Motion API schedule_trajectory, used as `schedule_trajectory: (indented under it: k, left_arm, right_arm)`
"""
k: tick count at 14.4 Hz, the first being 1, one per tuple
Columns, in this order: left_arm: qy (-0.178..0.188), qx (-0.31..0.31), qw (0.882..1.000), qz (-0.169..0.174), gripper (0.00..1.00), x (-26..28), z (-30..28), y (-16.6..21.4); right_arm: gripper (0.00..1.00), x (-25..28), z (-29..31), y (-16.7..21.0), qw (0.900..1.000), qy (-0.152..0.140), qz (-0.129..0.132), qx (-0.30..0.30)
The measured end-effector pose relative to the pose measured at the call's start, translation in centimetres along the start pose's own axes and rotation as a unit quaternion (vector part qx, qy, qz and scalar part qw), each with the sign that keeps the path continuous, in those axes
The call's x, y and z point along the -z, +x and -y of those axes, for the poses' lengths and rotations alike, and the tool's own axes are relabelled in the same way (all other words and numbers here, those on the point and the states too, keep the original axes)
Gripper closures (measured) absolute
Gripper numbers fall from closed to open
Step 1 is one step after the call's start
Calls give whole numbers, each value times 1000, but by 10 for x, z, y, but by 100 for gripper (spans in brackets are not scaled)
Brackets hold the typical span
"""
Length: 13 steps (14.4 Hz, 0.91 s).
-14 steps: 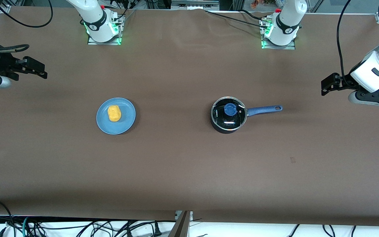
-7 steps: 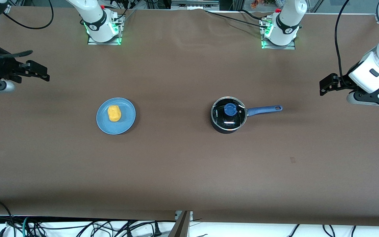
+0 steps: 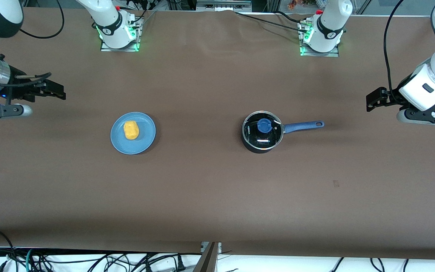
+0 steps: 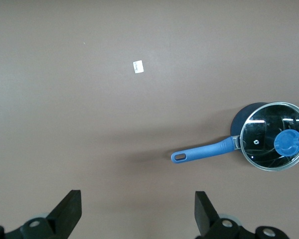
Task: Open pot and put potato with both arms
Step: 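Reach the right gripper to the potato while the left gripper reaches the lid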
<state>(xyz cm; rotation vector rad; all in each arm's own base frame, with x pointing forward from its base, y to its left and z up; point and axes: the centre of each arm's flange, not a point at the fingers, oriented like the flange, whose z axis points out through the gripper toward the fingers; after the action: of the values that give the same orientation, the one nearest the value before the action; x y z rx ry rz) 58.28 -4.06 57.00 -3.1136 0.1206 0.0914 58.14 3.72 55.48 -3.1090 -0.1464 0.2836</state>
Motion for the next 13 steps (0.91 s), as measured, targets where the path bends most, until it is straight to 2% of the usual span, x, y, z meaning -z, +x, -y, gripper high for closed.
schedule_trajectory:
  k: [3, 6, 11, 13]
  left_arm:
    - [0, 0, 1000, 7, 0, -8, 0, -7]
    - [1, 0, 1000, 0, 0, -13, -1, -18]
    - [2, 0, 1000, -9, 0, -12, -1, -20]
    - [1, -1, 1000, 7, 0, -30, -2, -12]
  right_arm:
    - [0, -14, 14, 15, 1000, -3, -5, 12]
    - [0, -46, 40, 41, 999, -9, -5, 32]
    - [0, -123, 65, 84, 999, -15, 1, 50]
    - [0, -160, 72, 96, 998, -17, 0, 55]
